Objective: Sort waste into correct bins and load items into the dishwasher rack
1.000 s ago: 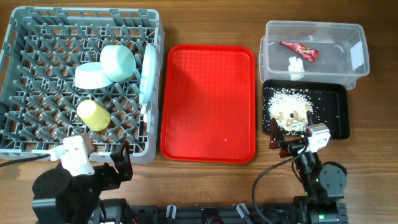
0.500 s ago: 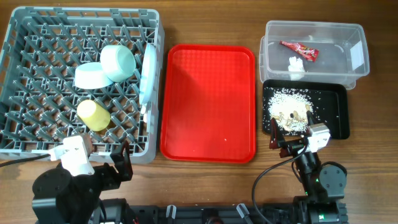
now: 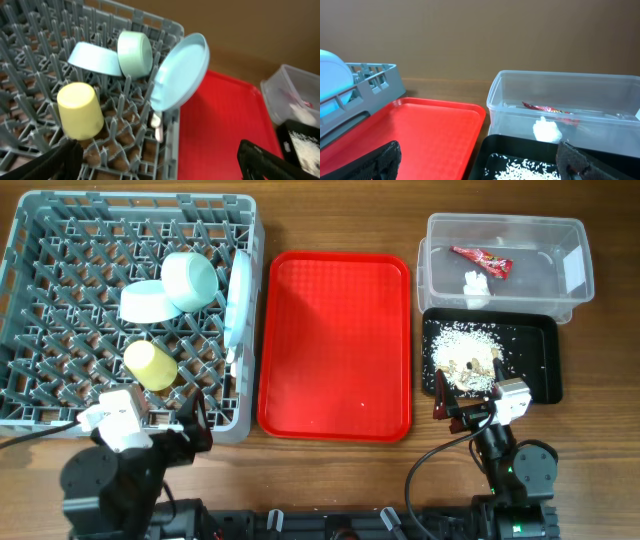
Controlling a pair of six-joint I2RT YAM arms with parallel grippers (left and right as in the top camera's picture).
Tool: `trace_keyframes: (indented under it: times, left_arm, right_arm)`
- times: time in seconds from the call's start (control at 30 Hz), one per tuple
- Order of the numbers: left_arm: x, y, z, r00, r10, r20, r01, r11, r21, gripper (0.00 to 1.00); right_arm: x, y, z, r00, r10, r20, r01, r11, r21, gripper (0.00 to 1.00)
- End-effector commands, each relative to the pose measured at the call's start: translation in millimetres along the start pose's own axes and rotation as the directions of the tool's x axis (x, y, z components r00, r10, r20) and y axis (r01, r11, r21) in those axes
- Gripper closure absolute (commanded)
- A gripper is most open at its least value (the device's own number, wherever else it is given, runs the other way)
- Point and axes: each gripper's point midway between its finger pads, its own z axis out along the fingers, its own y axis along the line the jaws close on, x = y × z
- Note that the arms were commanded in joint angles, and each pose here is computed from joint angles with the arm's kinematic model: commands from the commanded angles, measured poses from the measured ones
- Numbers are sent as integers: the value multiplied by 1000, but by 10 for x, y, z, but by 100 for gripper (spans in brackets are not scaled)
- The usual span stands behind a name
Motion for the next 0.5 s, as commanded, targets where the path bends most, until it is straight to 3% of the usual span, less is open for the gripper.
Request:
trace_keyframes:
  times: [0.0,0.27,0.47]
  left_arm:
    - [195,61,275,998,21,67,-23,999,35,0]
    - [341,-22,753,949,48,311,-111,976,187,0]
    - [359,51,801,910,51,412,-130,977,166,0]
  right_arm:
    - [-66,2,-12,1000,-15,23,15,1000,4,0]
    - [-66,2,-12,1000,-15,23,15,1000,4,0]
    - [-65,2,-12,1000,-16,23,16,1000,4,0]
